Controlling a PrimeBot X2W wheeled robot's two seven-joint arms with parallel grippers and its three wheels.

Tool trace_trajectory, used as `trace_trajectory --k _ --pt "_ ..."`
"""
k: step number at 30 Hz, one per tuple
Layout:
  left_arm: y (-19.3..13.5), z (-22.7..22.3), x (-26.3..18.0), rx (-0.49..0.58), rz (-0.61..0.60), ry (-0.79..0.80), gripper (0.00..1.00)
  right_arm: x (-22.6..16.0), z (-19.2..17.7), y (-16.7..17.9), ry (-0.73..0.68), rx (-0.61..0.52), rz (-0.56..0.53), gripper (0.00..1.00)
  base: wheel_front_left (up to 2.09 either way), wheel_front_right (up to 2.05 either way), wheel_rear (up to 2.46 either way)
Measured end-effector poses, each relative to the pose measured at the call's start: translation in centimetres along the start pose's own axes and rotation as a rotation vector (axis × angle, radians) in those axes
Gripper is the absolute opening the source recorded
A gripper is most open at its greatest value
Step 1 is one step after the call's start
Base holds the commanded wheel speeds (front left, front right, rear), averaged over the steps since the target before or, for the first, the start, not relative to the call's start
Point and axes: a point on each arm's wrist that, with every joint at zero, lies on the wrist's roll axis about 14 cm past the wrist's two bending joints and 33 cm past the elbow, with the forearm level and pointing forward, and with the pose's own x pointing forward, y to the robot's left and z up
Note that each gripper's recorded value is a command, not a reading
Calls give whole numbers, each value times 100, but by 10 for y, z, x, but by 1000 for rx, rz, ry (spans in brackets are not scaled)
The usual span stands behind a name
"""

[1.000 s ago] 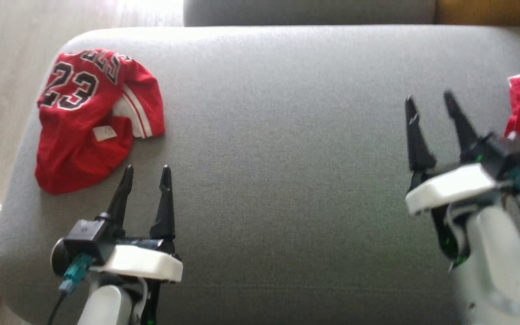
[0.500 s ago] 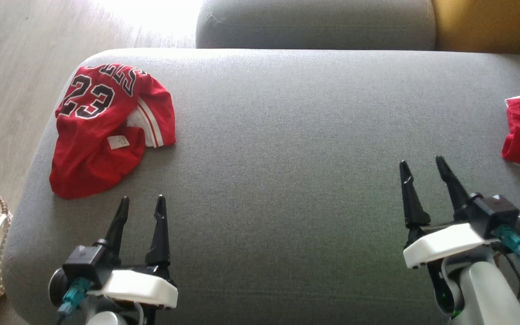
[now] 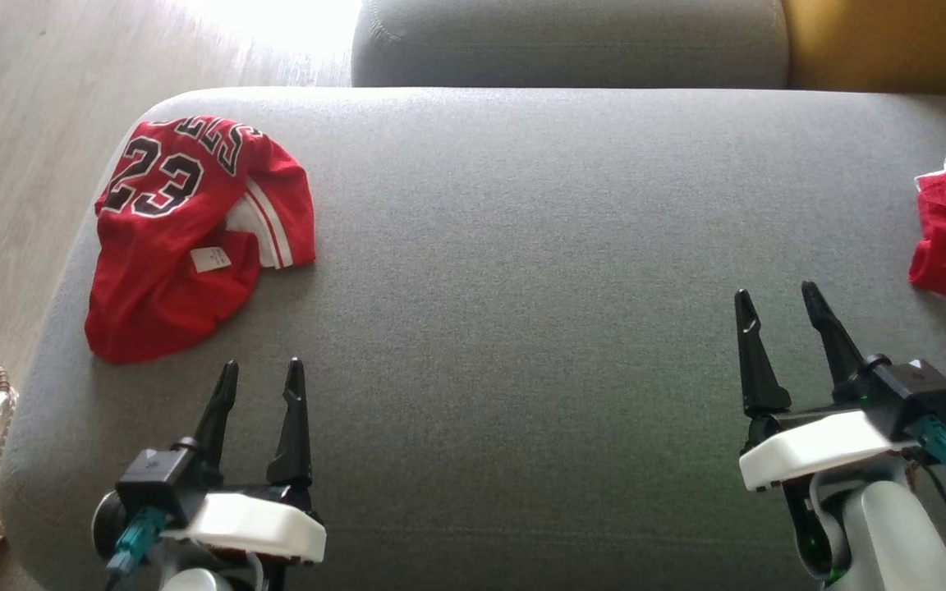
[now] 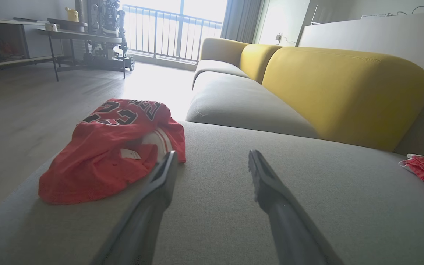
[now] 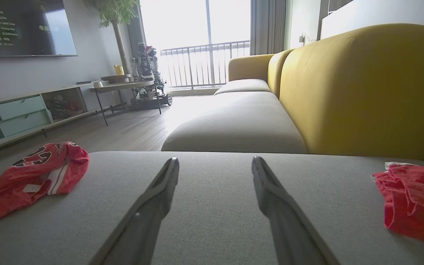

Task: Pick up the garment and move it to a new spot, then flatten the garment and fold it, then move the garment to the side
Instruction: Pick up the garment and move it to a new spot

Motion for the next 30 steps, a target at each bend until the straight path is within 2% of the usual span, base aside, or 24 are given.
trace_trajectory --k 11,30 --pt "-7 -2 3 -2 -24 4 100 -13 -16 -20 53 3 -65 100 0 0 0" --pt "-7 -6 2 -3 -24 18 100 -10 -18 -21 56 10 -67 100 0 0 0"
